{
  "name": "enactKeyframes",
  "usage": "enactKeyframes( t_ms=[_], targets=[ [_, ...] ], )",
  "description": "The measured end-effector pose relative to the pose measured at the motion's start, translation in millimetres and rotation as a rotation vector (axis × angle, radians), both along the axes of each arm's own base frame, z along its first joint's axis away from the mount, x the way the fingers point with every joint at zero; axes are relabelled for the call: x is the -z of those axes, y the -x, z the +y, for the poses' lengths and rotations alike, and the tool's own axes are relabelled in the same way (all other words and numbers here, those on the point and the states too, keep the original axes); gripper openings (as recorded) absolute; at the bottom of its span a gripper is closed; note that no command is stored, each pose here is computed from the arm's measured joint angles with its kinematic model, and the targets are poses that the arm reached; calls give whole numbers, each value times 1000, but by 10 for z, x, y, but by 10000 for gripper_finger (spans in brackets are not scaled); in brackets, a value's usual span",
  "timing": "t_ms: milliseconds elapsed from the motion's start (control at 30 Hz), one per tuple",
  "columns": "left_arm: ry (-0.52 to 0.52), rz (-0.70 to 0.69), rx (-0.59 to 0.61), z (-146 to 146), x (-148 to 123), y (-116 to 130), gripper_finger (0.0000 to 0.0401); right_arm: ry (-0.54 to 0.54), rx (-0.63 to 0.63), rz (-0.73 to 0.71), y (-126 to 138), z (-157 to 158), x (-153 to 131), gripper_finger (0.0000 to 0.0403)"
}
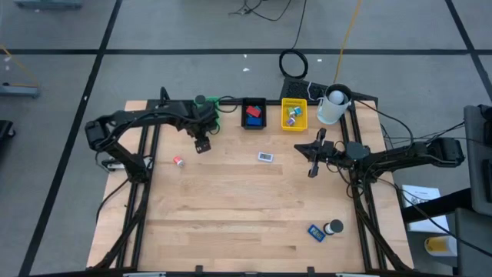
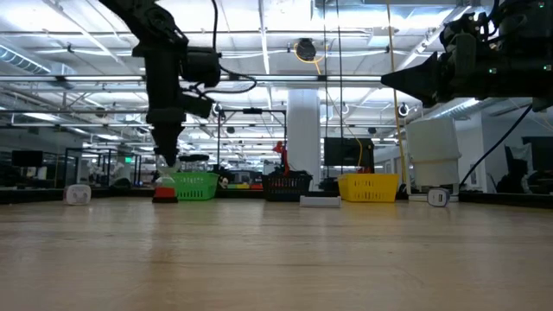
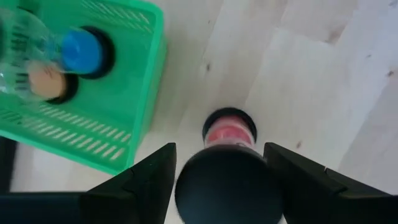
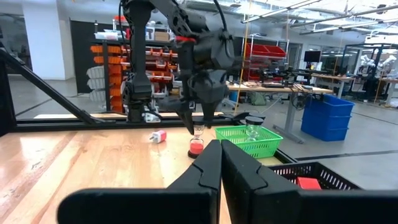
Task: Pick & Place Office items
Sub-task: Put the red hourglass into the green bin
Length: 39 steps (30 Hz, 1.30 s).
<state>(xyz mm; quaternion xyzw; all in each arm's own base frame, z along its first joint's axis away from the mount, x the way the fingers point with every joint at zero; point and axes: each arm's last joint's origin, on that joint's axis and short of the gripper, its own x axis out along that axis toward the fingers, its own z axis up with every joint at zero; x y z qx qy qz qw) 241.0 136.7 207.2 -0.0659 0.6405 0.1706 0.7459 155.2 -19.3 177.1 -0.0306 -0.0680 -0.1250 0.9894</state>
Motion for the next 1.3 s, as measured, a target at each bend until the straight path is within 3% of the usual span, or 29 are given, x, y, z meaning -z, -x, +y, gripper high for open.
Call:
enactKeyframes(
  t_ms=[200, 367, 567, 767, 1000, 1300],
  targets=[
    [-3, 28, 14, -2, 86, 44, 245, 8, -28, -6, -1, 8, -7, 0],
    [9, 20, 28, -5, 87, 40, 208, 7, -25, -6, -1, 8, -7, 0],
    [13, 26, 32, -12, 80, 50, 206, 7, -25, -6, -1, 8, -7, 0],
    [4, 16, 38, -61, -246, 109, 211, 10, -25, -6, -1, 8, -8, 0],
    [-64, -77, -100, 127, -700, 235, 206, 8, -25, -6, -1, 8, -7, 0],
    [-114, -174, -292, 669, -702, 541, 206, 9, -24, -6, -1, 8, -7, 0]
  ],
)
